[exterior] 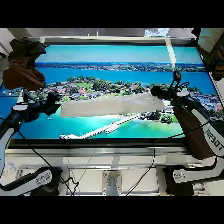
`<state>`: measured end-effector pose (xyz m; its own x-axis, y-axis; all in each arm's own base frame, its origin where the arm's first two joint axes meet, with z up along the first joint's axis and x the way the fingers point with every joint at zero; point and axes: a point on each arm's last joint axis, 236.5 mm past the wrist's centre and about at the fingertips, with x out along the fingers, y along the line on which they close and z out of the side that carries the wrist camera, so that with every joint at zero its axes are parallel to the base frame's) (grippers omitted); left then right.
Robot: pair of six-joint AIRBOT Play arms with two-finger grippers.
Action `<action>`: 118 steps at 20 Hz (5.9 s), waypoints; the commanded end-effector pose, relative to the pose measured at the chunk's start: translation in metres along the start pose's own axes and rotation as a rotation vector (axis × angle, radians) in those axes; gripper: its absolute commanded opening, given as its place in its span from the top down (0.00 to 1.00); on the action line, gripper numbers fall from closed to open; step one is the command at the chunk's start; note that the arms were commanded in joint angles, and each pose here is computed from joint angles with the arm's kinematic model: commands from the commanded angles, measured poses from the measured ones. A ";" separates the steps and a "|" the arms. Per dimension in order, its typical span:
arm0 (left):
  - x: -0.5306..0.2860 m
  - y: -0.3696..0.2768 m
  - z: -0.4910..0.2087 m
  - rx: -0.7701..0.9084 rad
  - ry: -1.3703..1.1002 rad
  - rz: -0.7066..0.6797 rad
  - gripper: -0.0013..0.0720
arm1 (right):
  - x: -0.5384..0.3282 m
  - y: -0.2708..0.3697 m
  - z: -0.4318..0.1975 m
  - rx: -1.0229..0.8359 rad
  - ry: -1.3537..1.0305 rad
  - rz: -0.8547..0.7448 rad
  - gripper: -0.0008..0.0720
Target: Fold the shirts.
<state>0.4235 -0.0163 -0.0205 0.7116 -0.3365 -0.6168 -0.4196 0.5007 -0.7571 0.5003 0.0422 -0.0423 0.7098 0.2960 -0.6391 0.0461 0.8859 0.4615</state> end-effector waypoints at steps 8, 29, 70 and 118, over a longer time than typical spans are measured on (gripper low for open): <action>-0.017 -0.175 -0.033 0.194 -0.010 -0.385 0.96 | -0.090 -0.036 0.033 -0.057 0.011 -0.059 0.41; 0.145 -0.199 -0.229 0.437 0.350 -0.255 0.97 | -0.019 -0.047 -0.043 0.250 0.204 0.212 0.20; 0.109 -0.305 -0.407 0.877 0.726 -0.485 0.97 | -0.156 0.169 0.014 -0.153 0.186 0.623 0.95; 0.031 -0.140 -0.018 1.010 0.399 0.531 0.96 | -0.016 0.136 -0.090 -0.141 0.563 0.324 0.40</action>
<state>0.4950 -0.0932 0.0647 0.2910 0.0398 -0.9559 0.1299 0.9882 0.0807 0.4409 0.2448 0.0129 0.2498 0.7816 -0.5716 -0.2996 0.6237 0.7219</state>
